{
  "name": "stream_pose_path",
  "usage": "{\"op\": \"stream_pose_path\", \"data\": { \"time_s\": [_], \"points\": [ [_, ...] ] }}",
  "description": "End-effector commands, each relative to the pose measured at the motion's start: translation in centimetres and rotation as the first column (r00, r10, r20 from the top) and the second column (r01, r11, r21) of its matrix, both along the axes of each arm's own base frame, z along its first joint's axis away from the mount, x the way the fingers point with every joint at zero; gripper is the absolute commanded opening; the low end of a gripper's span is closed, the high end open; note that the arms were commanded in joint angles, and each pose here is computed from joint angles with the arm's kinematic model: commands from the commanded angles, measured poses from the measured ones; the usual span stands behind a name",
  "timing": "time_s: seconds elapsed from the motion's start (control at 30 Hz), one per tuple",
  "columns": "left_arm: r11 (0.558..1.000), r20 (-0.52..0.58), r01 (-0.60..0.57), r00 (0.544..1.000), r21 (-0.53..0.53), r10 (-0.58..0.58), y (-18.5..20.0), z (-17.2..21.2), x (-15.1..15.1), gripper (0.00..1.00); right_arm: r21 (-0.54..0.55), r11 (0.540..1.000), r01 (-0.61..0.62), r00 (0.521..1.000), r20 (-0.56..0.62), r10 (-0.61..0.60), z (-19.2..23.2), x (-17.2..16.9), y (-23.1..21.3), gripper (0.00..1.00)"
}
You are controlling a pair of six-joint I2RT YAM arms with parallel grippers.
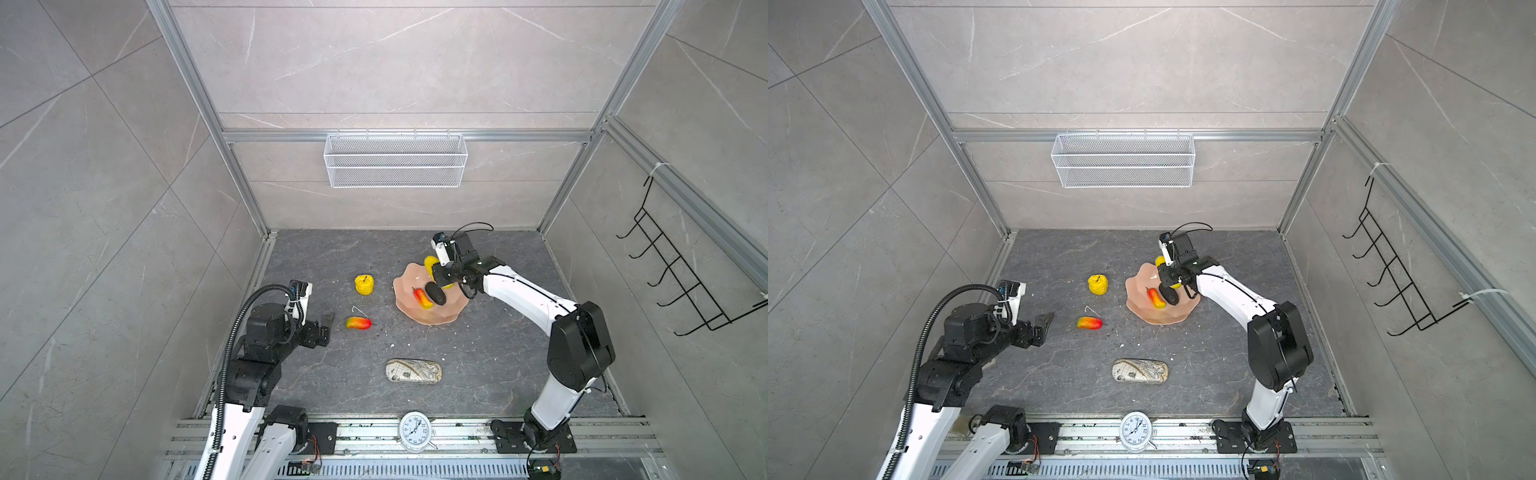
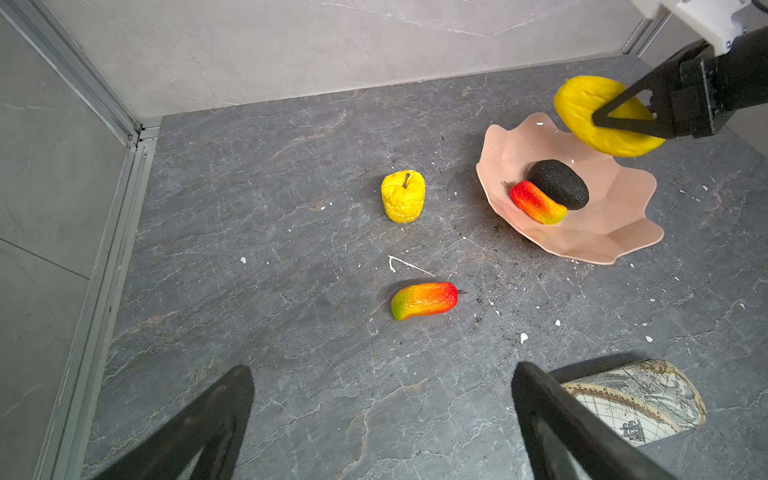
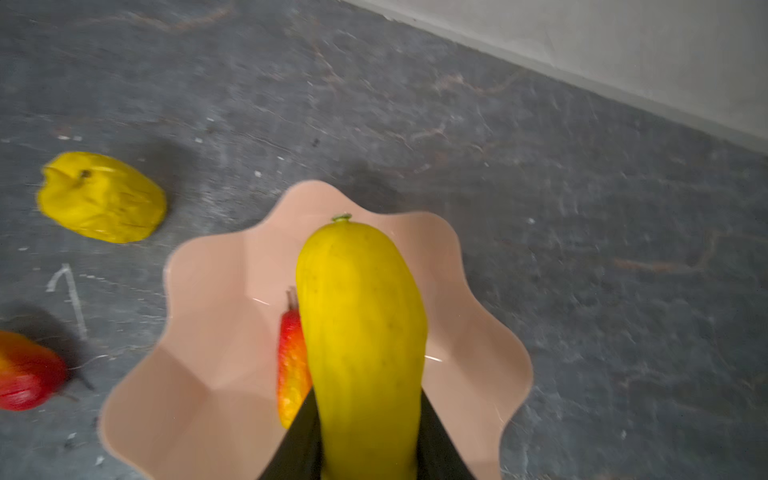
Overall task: Place and organize the fake fruits in the fruit bowl
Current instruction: 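Carry the yellow mango into the bowl beside the avocado, then open the right gripper and lift it away from the bowl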
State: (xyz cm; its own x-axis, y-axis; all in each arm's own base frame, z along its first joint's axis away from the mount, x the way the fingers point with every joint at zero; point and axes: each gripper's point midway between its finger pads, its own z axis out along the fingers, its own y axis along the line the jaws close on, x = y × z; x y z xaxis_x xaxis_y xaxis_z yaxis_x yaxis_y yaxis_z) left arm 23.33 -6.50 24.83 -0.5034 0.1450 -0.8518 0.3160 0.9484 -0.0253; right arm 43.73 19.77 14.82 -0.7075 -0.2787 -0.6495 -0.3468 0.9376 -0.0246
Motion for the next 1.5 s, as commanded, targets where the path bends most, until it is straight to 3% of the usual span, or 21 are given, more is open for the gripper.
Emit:
{"op": "stream_pose_path", "data": {
  "time_s": [0.0, 0.77, 1.47],
  "points": [
    [1.0, 0.048, 0.021, 0.999, 0.004, -0.021, -0.2, 1.1, 0.3, 1.0, -0.007, 0.997, 0.083, 0.997, 0.002, -0.083, -0.8, 0.8, -1.6, 0.3],
    [1.0, 0.04, 0.019, 0.999, 0.006, -0.019, -0.2, 1.0, 0.4, 1.0, -0.121, 0.99, 0.078, 0.99, -0.108, -0.091, -7.3, 1.0, -3.0, 0.28],
    [1.0, 0.036, 0.014, 0.999, 0.008, -0.014, -0.1, 0.9, 0.4, 1.0, -0.061, 0.997, -0.048, 0.986, -0.162, 0.038, -8.4, 0.2, 1.8, 0.29]
  ]
}}
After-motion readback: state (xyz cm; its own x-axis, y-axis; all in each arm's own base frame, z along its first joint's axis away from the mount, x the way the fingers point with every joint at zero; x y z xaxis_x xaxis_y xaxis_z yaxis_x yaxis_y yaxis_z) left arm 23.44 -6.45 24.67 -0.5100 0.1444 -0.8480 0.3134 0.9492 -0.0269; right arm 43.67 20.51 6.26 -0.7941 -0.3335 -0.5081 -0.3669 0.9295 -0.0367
